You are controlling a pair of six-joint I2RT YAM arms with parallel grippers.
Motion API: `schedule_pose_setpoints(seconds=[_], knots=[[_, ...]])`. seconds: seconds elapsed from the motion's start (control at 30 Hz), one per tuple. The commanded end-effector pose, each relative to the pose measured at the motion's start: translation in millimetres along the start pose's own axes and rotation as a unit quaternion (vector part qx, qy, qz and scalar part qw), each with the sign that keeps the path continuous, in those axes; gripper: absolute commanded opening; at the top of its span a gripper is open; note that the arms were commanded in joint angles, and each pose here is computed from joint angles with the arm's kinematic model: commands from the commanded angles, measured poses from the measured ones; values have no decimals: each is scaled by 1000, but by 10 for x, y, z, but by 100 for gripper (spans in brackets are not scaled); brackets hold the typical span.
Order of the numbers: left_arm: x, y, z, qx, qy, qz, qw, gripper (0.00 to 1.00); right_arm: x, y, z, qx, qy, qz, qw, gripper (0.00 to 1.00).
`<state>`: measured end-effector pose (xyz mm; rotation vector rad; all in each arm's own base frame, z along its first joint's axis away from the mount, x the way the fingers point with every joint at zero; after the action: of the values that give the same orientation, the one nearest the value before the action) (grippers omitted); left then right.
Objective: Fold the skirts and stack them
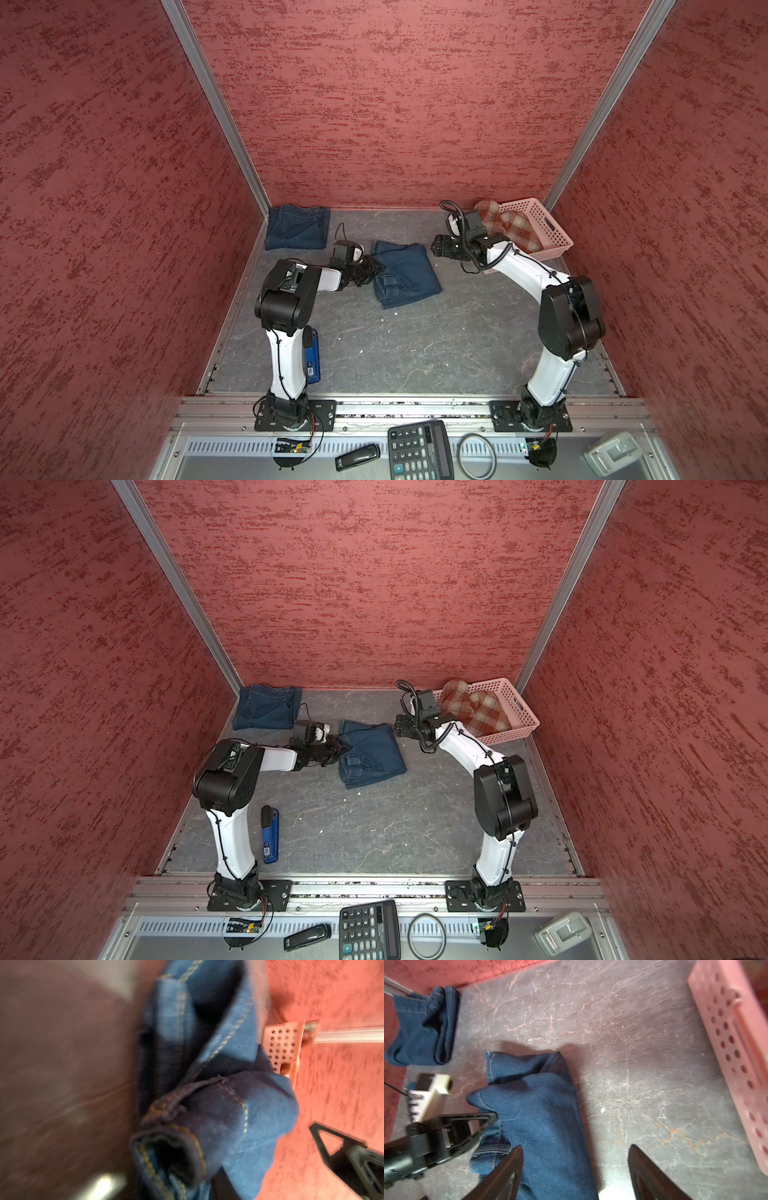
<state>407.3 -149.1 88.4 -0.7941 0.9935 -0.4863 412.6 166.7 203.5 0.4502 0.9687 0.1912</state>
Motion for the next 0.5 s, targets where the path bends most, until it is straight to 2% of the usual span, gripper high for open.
schedule_pose_setpoints(seconds=[0.0, 0.23, 0.33, 0.47], knots=[[61, 219, -103, -13, 24, 55, 998, 55, 182, 28, 16, -32, 7, 1, 999, 81], [-127, 39, 33, 43, 10, 96, 994, 90, 495, 36, -7, -44, 19, 50, 998, 89], [-185, -3, 99, 68, 10, 119, 991, 97, 601, 1, -60, -48, 27, 54, 997, 91], [-170, 4, 158, 88, 22, 135, 987, 100, 712, -53, -100, -54, 30, 46, 997, 91]])
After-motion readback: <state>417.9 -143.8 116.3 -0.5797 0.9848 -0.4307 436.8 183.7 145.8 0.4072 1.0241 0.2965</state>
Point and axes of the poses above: each gripper's point midway between its finger pads, its own x axis out along the fingers, its own y axis along the line the jaws close on, z = x × y, the point moved 9 cm from there along -x, back along the fingers, and after that the axes turned 10 degrees about x, right-handed, at the moved point
